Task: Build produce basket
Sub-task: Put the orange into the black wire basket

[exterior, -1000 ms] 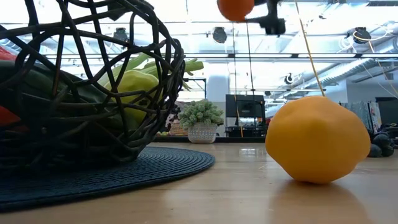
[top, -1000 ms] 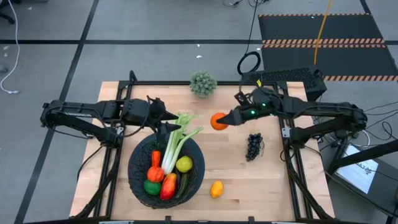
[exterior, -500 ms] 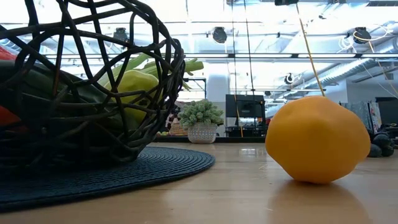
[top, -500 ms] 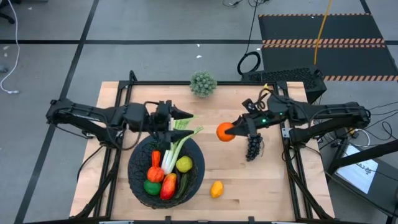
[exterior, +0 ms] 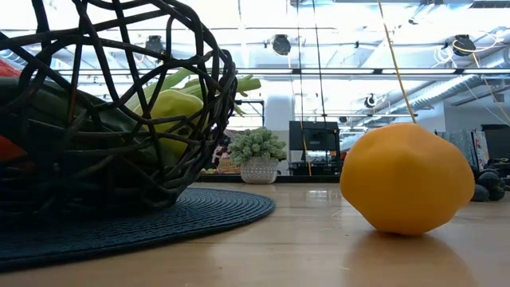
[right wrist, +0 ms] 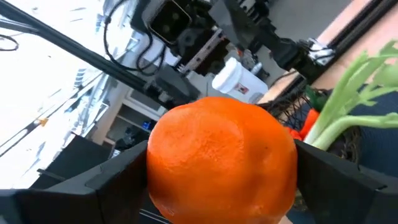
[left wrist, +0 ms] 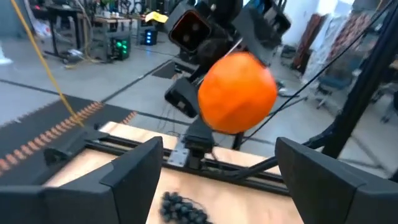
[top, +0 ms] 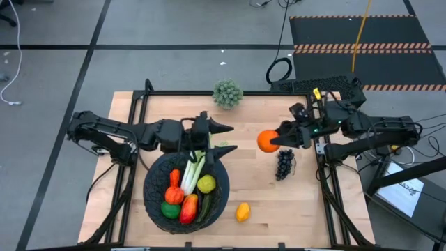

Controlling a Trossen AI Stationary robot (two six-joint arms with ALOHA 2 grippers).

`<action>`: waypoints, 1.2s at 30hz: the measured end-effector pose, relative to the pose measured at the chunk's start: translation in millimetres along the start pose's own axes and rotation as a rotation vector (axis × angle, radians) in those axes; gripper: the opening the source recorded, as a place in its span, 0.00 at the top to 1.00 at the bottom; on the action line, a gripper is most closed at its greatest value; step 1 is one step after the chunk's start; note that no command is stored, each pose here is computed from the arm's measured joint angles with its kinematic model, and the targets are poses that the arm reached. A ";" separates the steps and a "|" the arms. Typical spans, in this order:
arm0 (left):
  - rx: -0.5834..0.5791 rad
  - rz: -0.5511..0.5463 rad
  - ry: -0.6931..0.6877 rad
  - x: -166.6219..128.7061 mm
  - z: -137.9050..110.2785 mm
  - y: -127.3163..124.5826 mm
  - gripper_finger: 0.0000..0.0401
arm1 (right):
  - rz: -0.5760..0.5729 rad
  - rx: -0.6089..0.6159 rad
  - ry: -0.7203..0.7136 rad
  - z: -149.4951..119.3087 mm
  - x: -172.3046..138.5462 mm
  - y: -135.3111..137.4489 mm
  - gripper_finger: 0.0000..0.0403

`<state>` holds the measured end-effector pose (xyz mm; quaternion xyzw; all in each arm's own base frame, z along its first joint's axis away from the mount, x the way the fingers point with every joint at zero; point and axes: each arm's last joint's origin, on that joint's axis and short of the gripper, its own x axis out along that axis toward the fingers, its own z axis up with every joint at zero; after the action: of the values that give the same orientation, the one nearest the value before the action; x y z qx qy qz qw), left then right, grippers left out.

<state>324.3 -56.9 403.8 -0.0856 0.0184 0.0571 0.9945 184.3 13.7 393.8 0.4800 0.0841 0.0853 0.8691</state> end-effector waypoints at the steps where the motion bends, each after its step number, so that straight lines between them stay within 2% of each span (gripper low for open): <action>1: 0.022 0.007 0.003 1.9 0.2 -2.2 0.22 | 0.008 -0.002 -0.005 -0.1 -2.9 0.8 0.14; 7: 0.147 0.049 0.013 16.7 -4.3 -12.5 0.13 | 0.026 0.069 -0.014 -9.1 -14.5 -9.1 0.14; 14: 0.132 0.055 0.004 35.0 -15.8 -17.4 0.01 | 0.117 0.214 -0.056 -23.1 -12.0 -32.1 0.14; 20: 0.065 0.046 -0.043 45.1 -20.8 -21.1 0.02 | 0.221 0.376 -0.119 -34.4 -5.6 -54.0 0.14; 26: 0.043 0.045 -0.053 42.8 -17.8 -20.8 0.05 | 0.240 0.449 -0.214 -38.4 -4.9 -67.3 0.14; 29: 0.049 0.047 -0.057 42.0 -16.3 -19.8 0.07 | 0.214 0.452 -0.242 -38.5 -4.5 -72.8 0.14; 36: -0.066 0.043 -0.067 39.8 -13.6 -19.5 0.07 | 0.182 0.259 -0.292 -35.7 -5.5 -73.9 0.14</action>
<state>365.8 -74.0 391.8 -0.1158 -0.0147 0.0817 0.9898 175.8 2.9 312.7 0.6007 -0.0761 0.0815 0.7917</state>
